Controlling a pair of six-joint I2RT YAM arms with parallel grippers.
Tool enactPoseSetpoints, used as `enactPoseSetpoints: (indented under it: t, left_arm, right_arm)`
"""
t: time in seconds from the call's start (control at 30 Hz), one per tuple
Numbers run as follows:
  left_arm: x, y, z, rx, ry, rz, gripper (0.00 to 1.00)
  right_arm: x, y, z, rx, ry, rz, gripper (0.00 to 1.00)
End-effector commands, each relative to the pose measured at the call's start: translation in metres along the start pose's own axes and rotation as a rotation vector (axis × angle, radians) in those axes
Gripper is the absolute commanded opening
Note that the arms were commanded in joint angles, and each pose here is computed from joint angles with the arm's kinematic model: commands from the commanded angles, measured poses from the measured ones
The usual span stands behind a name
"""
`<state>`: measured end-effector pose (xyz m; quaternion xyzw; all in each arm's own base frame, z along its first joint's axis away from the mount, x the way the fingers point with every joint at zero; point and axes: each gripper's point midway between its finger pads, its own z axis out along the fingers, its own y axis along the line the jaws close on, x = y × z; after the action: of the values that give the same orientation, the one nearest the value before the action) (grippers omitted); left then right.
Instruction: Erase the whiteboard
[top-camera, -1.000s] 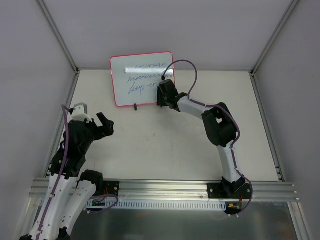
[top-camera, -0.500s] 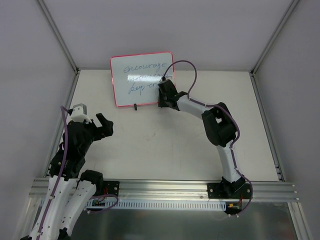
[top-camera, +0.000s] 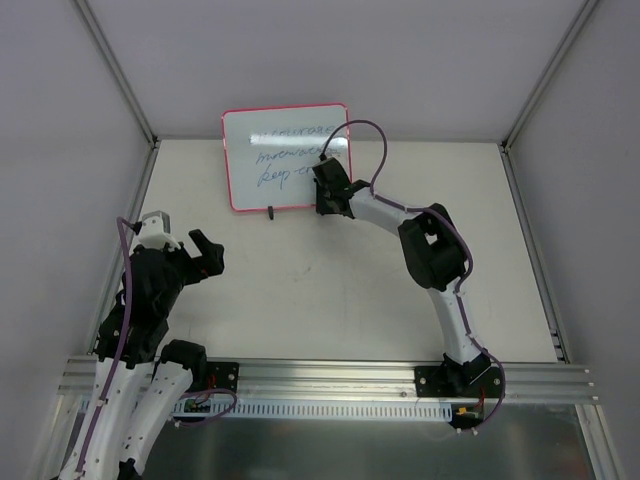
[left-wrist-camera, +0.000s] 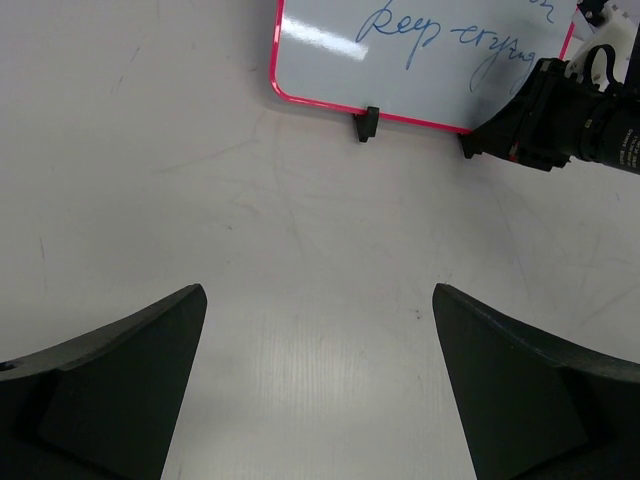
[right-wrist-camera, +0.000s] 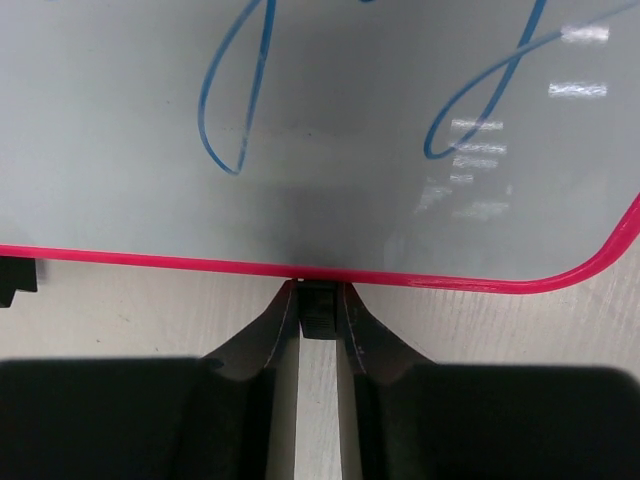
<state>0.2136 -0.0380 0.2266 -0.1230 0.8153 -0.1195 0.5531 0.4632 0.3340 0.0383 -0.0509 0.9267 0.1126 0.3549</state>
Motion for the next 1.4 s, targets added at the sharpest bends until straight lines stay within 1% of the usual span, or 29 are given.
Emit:
enactPoseSetpoints:
  t: [0.0,0.1,0.13,0.2,0.23,0.33,0.37,0.43,0.47,0.57,0.6,0.67,0.73,0.77,0.83,0.9,1.07,1.2,1.23,1.3,1.33,1.37]
  left_arm:
    - [0.000,0.003,-0.002,-0.012,-0.010,0.003,0.99]
    - [0.000,0.003,-0.002,-0.015,-0.007,0.009,0.99]
    - [0.000,0.003,-0.002,-0.016,-0.009,0.010,0.99]
    - [-0.002,0.005,-0.002,-0.023,-0.011,0.020,0.99]
    - [-0.002,0.005,-0.002,-0.026,-0.009,0.024,0.99]
    - [-0.006,0.006,-0.001,-0.038,-0.012,0.042,0.99]
    - [-0.008,0.006,-0.001,-0.041,-0.013,0.046,0.99]
    - [-0.011,0.006,0.001,-0.049,-0.009,0.060,0.99]
    - [-0.012,0.006,0.001,-0.049,-0.009,0.066,0.99]
    - [-0.017,0.004,0.002,-0.047,-0.005,0.078,0.99]
    - [-0.020,0.002,0.002,-0.043,-0.007,0.081,0.99]
    - [-0.022,0.001,0.002,-0.043,-0.008,0.084,0.99]
    - [-0.024,0.000,0.002,-0.039,-0.010,0.089,0.99]
    - [-0.025,0.000,0.002,-0.040,-0.012,0.091,0.99]
    - [-0.026,-0.001,0.002,-0.037,-0.010,0.099,0.99]
    - [-0.027,-0.002,0.002,-0.031,-0.008,0.112,0.99]
    - [-0.030,-0.002,0.001,-0.028,-0.016,0.126,0.99]
    - [-0.031,-0.004,0.000,-0.022,-0.015,0.127,0.99]
    - [-0.031,-0.005,0.001,-0.018,-0.012,0.128,0.99]
    - [-0.030,-0.005,0.001,-0.016,-0.008,0.121,0.99]
    - [-0.029,-0.006,0.001,-0.012,-0.007,0.120,0.99]
    - [-0.029,-0.007,0.001,-0.009,-0.006,0.118,0.99]
  right_arm:
    - [-0.010,0.002,-0.006,0.005,-0.020,0.017,0.00]
    - [-0.005,0.002,-0.012,-0.012,-0.008,-0.018,0.00]
    - [0.007,-0.003,-0.011,-0.008,0.013,-0.035,0.00]
    - [0.007,0.002,-0.019,-0.053,-0.004,-0.054,0.00]
    - [0.026,-0.004,-0.019,-0.056,0.027,-0.083,0.00]
    - [0.029,0.003,-0.034,-0.131,0.016,-0.114,0.00]
    - [0.043,-0.001,-0.036,-0.140,0.041,-0.155,0.00]
    - [0.045,0.005,-0.049,-0.183,0.034,-0.189,0.00]
    - [0.048,0.005,-0.053,-0.200,0.036,-0.250,0.00]
    - [0.069,0.017,-0.075,-0.331,0.075,-0.309,0.00]
    - [0.084,0.012,-0.079,-0.347,0.105,-0.318,0.00]
    - [0.089,0.015,-0.092,-0.395,0.111,-0.337,0.00]
    - [0.112,0.015,-0.103,-0.463,0.158,-0.382,0.00]
    - [0.114,0.015,-0.111,-0.485,0.155,-0.400,0.00]
    - [0.136,0.013,-0.121,-0.537,0.195,-0.438,0.00]
    - [0.144,0.015,-0.134,-0.584,0.215,-0.451,0.00]
    - [0.176,0.003,-0.153,-0.614,0.287,-0.496,0.00]
    - [0.189,-0.008,-0.160,-0.593,0.307,-0.495,0.01]
    - [0.188,-0.010,-0.161,-0.586,0.302,-0.495,0.04]
    - [0.186,-0.014,-0.161,-0.559,0.289,-0.499,0.14]
    - [0.183,-0.014,-0.161,-0.553,0.277,-0.499,0.28]
    - [0.177,-0.014,-0.165,-0.548,0.255,-0.497,0.38]
